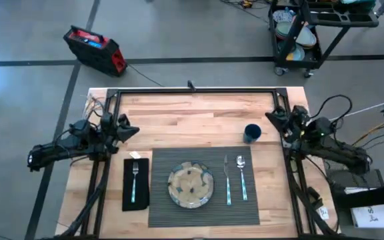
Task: Set table place
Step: Return to Home Position
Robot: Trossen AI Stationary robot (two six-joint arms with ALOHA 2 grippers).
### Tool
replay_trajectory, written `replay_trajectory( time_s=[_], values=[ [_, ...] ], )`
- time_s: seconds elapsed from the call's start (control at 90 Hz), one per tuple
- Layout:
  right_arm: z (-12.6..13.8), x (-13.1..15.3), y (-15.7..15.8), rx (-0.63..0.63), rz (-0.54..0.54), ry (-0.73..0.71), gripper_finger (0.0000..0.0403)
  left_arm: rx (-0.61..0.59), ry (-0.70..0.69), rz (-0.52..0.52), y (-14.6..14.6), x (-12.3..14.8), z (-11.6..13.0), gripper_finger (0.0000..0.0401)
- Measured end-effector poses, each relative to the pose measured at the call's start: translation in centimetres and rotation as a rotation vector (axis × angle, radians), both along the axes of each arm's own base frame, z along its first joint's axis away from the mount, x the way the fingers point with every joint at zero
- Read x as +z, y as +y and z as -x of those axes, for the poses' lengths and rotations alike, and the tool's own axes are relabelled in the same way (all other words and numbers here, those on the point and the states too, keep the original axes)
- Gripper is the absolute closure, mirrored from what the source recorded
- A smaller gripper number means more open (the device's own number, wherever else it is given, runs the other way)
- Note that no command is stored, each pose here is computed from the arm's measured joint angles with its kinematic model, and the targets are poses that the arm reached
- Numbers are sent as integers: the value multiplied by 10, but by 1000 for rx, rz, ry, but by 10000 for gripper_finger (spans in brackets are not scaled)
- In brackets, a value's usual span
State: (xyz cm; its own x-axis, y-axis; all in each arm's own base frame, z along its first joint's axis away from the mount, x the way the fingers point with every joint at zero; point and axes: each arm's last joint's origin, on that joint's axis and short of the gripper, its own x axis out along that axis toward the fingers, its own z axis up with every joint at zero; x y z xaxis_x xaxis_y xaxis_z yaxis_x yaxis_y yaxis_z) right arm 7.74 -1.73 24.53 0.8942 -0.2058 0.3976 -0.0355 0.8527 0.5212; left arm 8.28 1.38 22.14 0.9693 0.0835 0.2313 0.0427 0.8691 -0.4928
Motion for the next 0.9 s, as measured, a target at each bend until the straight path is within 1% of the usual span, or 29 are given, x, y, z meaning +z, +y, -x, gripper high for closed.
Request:
replay_trajectory(
  time_s=[0.233,0.367,0.622,0.9],
  values=[
    [-13,-13,9,-43,6,162,403,16,11,-61,0,-1,0,401],
    [-15,-18,10,-35,7,183,403,10,12,-75,0,-1,0,401],
    [-20,-40,10,-37,16,246,403,-38,28,-87,-2,-2,-1,401],
    [-24,-58,10,-32,19,299,403,-21,54,-173,-1,-7,-2,401]
  ],
)
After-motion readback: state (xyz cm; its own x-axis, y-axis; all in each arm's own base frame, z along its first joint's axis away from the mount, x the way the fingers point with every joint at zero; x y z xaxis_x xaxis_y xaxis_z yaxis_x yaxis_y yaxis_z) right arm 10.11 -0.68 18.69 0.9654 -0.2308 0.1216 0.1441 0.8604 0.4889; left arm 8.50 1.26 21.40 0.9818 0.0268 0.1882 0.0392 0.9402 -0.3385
